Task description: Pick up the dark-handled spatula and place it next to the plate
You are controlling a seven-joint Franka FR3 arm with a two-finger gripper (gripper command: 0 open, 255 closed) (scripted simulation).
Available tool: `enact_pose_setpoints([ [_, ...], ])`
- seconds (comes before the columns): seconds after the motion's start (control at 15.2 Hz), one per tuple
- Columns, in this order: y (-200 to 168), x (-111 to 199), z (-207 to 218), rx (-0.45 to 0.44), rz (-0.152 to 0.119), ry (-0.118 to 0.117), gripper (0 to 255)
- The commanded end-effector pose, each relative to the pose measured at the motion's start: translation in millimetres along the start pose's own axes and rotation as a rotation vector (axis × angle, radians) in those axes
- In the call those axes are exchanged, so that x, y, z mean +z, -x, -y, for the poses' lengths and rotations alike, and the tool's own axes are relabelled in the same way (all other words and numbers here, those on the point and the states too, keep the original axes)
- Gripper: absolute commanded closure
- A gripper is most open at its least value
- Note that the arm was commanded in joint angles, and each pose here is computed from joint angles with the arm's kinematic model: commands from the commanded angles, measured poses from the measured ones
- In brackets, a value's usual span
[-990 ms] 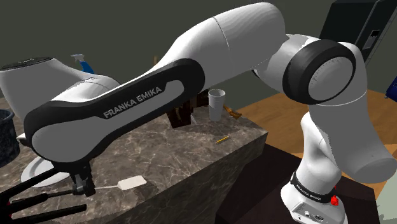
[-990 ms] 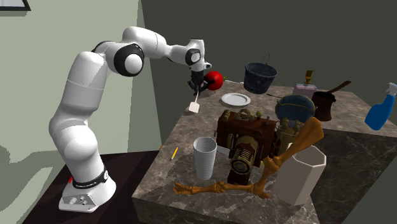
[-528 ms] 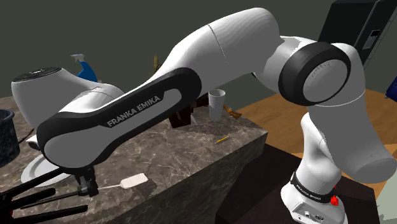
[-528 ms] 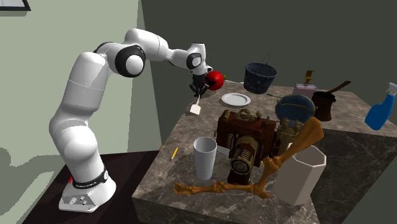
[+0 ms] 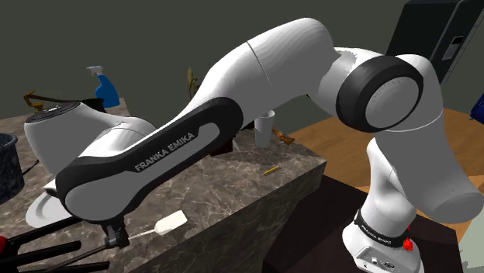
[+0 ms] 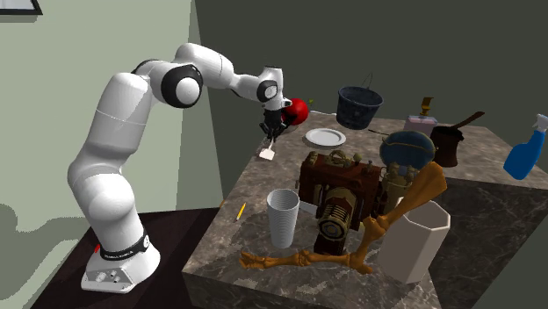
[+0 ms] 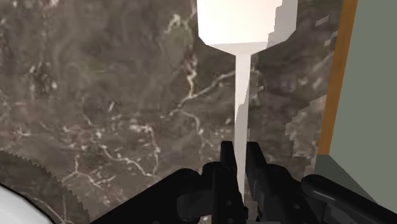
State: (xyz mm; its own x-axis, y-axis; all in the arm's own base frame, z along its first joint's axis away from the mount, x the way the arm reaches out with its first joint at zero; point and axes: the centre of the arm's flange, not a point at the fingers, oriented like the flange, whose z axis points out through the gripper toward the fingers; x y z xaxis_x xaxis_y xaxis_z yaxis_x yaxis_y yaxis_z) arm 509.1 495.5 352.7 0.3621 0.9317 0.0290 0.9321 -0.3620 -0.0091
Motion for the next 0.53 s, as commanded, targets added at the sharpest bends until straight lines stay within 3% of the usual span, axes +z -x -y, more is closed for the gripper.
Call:
enact_pose_setpoints([
  [0.0, -8.2, 2.5, 6.4, -0.016, -0.037, 0.008, 255],
  [0.07, -8.2, 2.5, 6.4, -0.016, -0.037, 0.008, 255],
  [0.13, -8.4, 1.0, 6.7, -0.016, -0.038, 0.008, 0],
  [0.46, -8.2, 2.5, 6.4, -0.016, -0.037, 0.008, 0],
])
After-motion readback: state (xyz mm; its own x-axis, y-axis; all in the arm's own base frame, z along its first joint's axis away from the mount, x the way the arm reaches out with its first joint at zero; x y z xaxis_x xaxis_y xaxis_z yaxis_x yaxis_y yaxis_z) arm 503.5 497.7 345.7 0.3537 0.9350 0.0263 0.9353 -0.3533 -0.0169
